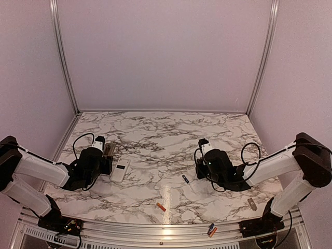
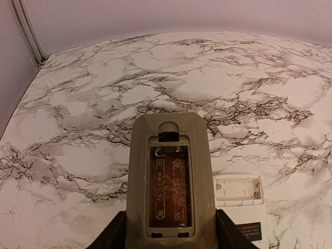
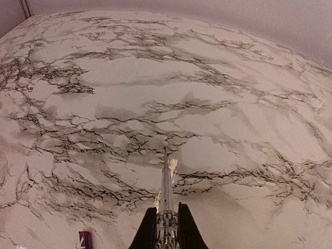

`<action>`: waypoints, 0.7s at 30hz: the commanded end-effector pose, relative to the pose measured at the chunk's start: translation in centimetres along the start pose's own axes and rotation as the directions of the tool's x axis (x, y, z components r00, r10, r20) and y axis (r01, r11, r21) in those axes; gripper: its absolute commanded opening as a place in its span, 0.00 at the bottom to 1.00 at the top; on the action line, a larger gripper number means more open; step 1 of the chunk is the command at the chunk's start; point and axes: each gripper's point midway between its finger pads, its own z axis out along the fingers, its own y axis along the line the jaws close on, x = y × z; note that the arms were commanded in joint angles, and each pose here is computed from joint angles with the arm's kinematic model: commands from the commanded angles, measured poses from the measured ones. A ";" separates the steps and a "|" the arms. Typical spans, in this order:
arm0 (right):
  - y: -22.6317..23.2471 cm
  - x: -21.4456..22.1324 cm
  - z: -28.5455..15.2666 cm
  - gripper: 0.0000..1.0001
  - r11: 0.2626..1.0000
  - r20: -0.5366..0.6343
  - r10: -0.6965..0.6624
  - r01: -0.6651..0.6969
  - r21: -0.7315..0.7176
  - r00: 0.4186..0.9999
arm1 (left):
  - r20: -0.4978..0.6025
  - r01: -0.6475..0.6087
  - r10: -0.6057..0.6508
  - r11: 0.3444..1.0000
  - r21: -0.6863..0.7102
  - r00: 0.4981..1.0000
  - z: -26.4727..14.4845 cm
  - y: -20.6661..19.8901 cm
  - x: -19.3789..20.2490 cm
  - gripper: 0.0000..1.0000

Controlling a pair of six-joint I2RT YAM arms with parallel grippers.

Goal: Unload the batteries from the remote control
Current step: Place the screwdriver at the center of the board, then place the remote control without batteries at the center of the board.

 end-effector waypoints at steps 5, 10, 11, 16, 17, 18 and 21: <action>-0.7 0.7 0.1 0.00 1.000 0.034 0.025 -0.026 0.007 0.999 | -0.066 0.069 -0.071 0.997 -0.033 0.995 0.7 0.6 2.6 0.03; -1.0 1.8 0.2 0.01 1.000 0.021 0.028 -0.028 0.012 0.999 | -0.086 0.072 -0.074 0.997 -0.031 0.993 1.0 0.4 3.4 0.15; -1.0 1.8 0.2 0.02 1.000 0.021 0.029 -0.029 0.011 0.999 | -0.087 0.072 -0.075 0.997 -0.029 0.993 1.0 0.4 3.4 0.18; -1.2 2.1 0.2 0.08 0.999 0.019 0.031 -0.031 0.017 0.999 | -0.090 0.074 -0.075 0.997 -0.015 0.993 1.0 0.1 3.4 0.36; -1.2 2.1 0.2 0.08 0.999 0.019 0.030 -0.031 0.016 0.999 | -0.089 0.073 -0.074 0.997 -0.014 0.993 1.0 0.1 3.3 0.39; -1.2 2.1 0.2 0.09 0.999 0.018 0.029 -0.029 0.015 0.999 | -0.089 0.073 -0.074 0.997 -0.016 0.993 1.0 0.2 3.3 0.43; -1.1 2.0 0.1 0.14 1.000 0.020 0.029 -0.029 0.010 0.999 | -0.083 0.074 -0.075 0.997 -0.019 0.994 1.0 0.2 3.1 0.55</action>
